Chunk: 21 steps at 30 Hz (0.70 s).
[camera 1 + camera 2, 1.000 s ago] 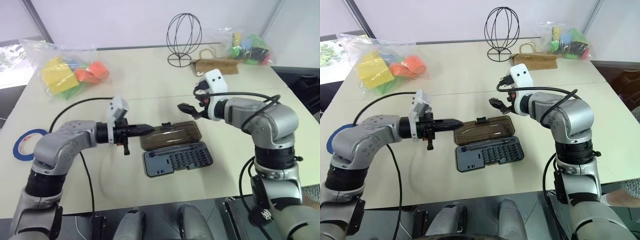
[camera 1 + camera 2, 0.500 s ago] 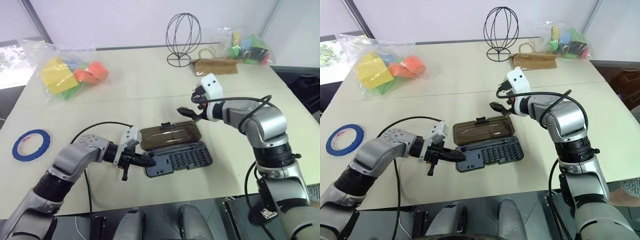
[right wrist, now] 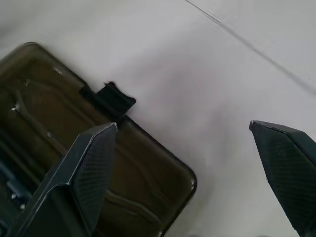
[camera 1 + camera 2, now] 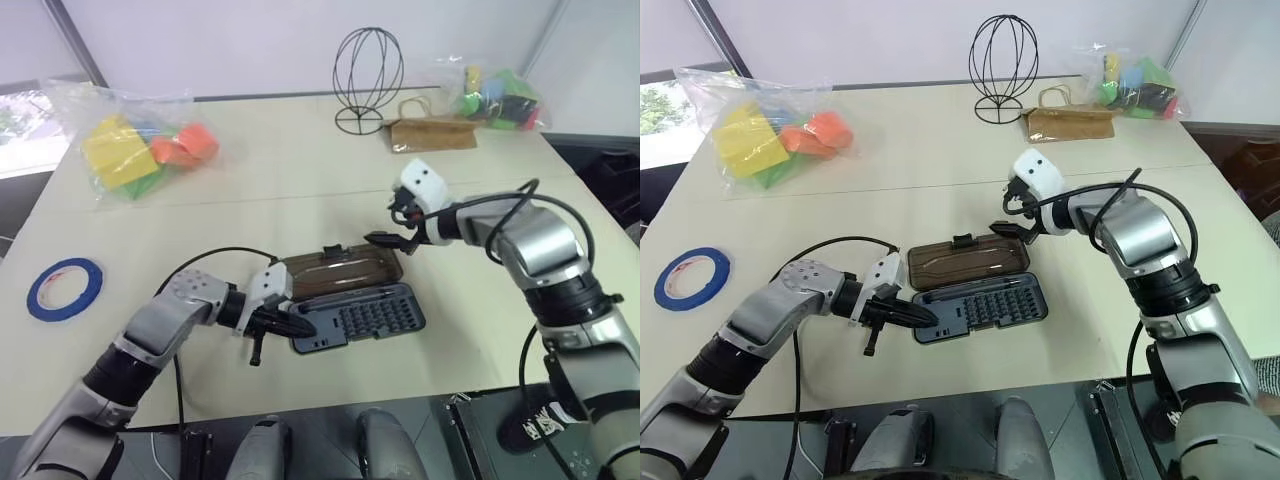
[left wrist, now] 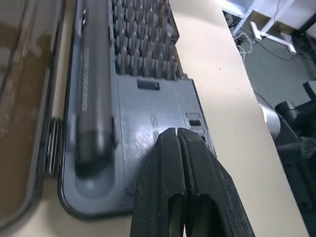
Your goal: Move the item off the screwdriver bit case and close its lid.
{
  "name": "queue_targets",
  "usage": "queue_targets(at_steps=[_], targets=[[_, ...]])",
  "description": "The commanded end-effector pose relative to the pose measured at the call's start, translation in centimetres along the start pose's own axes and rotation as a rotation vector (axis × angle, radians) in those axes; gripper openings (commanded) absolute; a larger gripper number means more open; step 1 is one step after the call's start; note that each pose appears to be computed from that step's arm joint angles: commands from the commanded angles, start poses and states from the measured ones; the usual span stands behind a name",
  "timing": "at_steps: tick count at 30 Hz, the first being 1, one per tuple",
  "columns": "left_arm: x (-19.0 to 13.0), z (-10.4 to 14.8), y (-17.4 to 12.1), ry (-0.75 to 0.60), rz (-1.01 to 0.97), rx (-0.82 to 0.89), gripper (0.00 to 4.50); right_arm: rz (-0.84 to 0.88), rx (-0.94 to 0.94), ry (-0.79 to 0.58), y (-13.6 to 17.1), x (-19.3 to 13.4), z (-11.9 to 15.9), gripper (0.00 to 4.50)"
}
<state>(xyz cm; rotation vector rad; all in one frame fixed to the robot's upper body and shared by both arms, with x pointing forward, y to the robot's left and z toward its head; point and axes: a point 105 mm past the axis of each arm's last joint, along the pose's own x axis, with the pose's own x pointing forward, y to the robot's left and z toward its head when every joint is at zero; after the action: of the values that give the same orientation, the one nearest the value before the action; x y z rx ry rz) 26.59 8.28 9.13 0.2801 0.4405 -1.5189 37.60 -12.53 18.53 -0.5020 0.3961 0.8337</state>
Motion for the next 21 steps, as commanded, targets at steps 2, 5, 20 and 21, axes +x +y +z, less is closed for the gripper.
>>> queue_targets(at_steps=[2, 5, 20, 21], targets=[[0.1, -1.5, 0.6, 0.048, 0.05, -0.032, 0.04, 0.078, -0.073, -0.006, -0.4, 0.4, 0.8, 4.5], [0.2, -1.5, 0.6, 0.044, 0.052, -0.031, 0.04, 0.126, -0.074, 0.0, -0.9, 1.4, 0.8, 4.5], [0.2, -1.1, 0.8, 0.031, 0.071, -0.022, 0.04, 0.178, -0.109, 0.101, -1.4, 4.3, -2.6, 4.5], [0.1, -1.1, 0.8, 0.031, 0.072, -0.021, 0.04, 0.18, -0.112, 0.102, -1.3, 4.4, -2.7, 4.5]])
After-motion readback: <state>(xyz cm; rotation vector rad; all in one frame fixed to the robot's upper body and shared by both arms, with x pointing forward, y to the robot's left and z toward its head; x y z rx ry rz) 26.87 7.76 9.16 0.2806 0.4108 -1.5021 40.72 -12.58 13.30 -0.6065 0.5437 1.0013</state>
